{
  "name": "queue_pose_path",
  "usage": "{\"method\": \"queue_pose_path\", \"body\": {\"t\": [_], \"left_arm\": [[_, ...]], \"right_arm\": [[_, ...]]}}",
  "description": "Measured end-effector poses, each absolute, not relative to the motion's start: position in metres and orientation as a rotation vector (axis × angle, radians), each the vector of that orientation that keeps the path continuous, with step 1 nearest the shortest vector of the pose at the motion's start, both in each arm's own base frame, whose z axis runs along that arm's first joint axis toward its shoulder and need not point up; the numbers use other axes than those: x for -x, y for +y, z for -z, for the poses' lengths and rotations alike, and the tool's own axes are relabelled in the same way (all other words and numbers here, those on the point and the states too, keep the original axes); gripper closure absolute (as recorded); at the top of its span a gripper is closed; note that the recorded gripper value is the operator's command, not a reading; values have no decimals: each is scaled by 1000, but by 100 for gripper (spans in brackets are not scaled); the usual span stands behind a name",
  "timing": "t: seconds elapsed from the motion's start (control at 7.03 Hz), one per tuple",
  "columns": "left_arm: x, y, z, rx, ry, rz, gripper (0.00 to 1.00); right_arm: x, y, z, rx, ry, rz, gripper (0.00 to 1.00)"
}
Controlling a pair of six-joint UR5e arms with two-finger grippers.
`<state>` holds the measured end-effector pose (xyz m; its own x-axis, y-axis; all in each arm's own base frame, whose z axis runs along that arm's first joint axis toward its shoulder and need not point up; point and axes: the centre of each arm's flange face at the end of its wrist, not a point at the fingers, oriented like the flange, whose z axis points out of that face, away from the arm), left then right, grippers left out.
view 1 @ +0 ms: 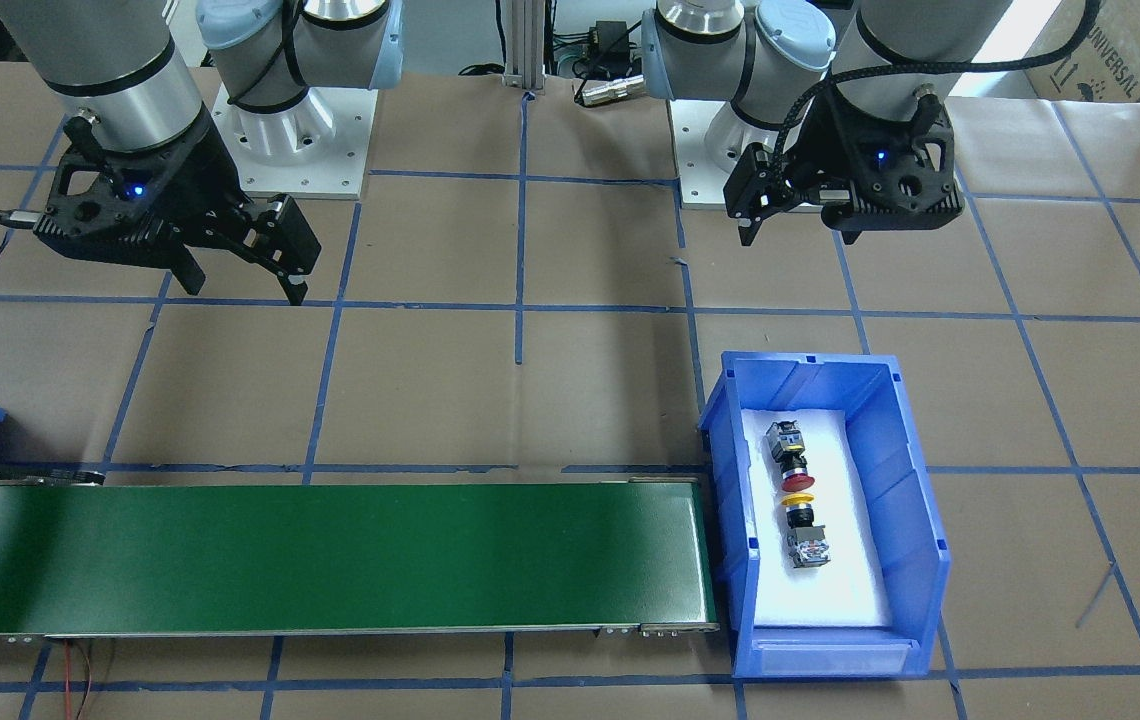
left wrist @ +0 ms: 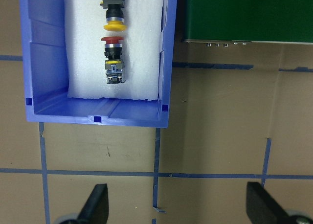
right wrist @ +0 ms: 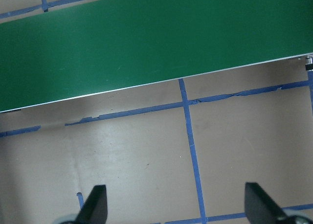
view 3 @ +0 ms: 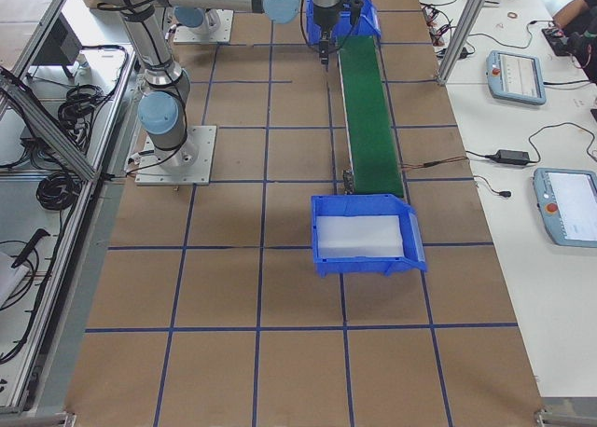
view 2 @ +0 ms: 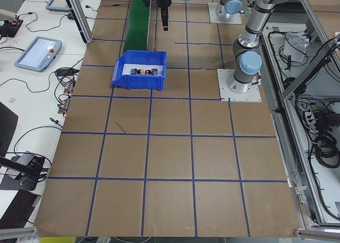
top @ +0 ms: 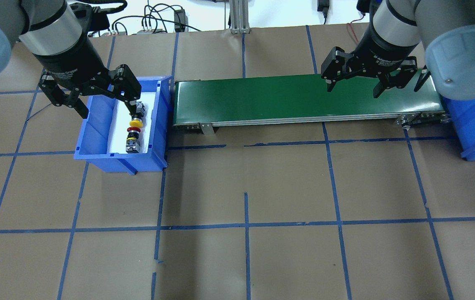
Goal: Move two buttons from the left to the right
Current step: 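Lower the left gripper into the blue bin over the button stack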
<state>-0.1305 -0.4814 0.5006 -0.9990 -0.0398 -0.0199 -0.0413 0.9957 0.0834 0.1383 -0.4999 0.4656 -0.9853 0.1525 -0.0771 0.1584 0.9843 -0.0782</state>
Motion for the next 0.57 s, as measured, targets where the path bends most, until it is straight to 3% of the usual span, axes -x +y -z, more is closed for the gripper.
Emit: {"method": "queue_pose_path", "body": {"t": [0.57], "left_arm": [[123, -485, -499, 71, 3119, -138, 0]], "right_arm": [[-138, -499, -454, -244, 3059, 132, 0]]}}
